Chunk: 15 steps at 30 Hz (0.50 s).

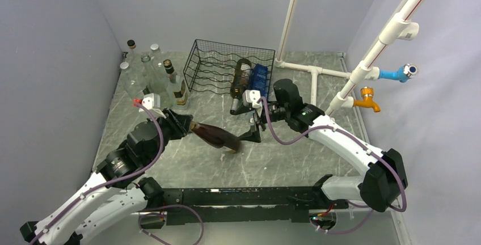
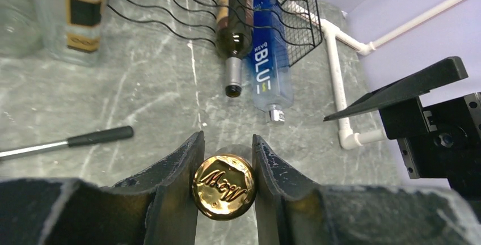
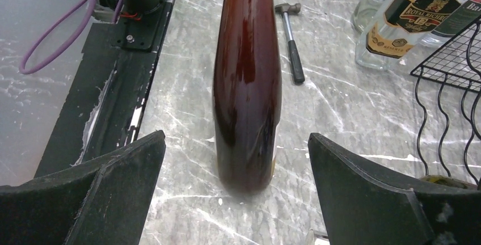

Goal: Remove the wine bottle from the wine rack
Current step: Place the wine bottle at the center of the board.

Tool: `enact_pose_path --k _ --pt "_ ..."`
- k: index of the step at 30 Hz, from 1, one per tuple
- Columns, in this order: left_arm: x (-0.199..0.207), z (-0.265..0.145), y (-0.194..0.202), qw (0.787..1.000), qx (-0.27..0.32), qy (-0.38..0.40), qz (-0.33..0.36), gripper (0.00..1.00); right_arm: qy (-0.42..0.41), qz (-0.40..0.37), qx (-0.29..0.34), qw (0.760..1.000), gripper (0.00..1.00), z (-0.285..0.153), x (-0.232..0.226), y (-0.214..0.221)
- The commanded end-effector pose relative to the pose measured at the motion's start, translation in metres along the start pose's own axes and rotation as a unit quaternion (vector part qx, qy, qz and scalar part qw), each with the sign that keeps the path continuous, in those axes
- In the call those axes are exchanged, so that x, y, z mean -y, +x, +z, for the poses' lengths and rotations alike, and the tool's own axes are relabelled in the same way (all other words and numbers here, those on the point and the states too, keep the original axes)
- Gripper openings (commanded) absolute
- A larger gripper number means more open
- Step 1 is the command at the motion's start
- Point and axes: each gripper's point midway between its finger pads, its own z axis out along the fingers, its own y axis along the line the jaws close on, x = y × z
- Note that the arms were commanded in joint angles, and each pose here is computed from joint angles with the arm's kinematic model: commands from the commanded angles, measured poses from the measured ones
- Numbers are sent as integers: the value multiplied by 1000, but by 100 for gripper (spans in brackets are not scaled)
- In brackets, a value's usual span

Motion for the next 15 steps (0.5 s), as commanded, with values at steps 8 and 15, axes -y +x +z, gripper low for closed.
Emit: enact_pose_path --k 8,15 --pt "20 -25 -89 987 84 -9 137 0 -2 -22 17 1000 100 -3 1 -9" --pt "39 -14 -97 978 70 6 197 0 1 -19 15 1000 100 -3 3 -6"
